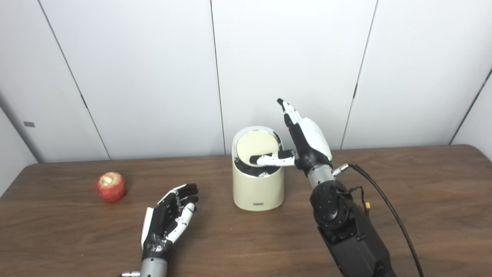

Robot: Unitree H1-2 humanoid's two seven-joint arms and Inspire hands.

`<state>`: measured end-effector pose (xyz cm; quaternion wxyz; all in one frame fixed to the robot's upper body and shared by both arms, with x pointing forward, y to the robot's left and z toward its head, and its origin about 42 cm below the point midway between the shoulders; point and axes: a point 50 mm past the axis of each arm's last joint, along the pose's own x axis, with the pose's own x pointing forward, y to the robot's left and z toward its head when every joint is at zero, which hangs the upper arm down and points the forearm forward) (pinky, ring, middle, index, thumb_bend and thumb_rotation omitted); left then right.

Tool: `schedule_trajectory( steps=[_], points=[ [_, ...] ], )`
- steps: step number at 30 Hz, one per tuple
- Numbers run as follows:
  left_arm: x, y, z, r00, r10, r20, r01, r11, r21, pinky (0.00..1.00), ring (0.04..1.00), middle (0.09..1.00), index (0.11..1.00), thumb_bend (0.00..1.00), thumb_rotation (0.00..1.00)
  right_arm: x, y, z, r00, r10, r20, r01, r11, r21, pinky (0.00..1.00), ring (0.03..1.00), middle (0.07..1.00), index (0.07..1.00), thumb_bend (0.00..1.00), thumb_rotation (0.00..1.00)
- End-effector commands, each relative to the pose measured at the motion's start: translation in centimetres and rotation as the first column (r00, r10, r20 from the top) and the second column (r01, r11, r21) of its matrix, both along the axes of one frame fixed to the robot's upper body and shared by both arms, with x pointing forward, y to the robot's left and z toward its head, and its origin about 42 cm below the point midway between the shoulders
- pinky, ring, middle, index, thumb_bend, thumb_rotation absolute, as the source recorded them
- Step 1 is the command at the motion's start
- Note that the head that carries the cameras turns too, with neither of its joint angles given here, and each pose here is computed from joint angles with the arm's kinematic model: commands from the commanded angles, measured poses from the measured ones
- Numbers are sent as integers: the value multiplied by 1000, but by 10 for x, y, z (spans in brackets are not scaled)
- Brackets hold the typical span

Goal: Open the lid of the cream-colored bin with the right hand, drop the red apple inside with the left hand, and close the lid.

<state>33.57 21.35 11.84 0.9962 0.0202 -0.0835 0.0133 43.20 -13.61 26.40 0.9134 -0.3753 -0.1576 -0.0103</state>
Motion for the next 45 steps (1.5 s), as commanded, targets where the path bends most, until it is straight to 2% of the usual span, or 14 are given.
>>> schedule_trajectory(
  steps=[1,8,14,33,40,45],
  points=[
    [-3,-3,2,1000,-3,16,3,1000,1,650,712,740,727,283,323,2,4,21,995,10,96,-10,1000,-3,867,1000,1000,1000,853,288],
    [-5,-1,1,1000,-4,20,4,1000,-1,643,711,740,727,277,314,3,2,20,994,0,105,1,1000,-6,849,991,1000,996,738,241],
    [-6,0,2,1000,-3,10,3,1000,7,650,714,743,729,284,343,5,0,18,994,-14,105,16,1000,-23,850,978,989,979,683,272],
    [-6,-4,3,1000,-14,21,14,1000,7,644,713,744,729,278,325,3,1,18,997,-42,63,44,998,-34,824,970,974,967,658,363],
    [-6,-6,4,1000,-11,22,11,1000,0,645,713,742,724,281,325,2,2,19,997,-38,61,40,999,-33,816,966,972,958,706,301],
    [-6,-6,4,1000,-14,24,14,1000,-3,644,709,740,722,283,316,1,3,20,997,-37,61,39,999,-38,823,967,973,959,734,199]
  ],
)
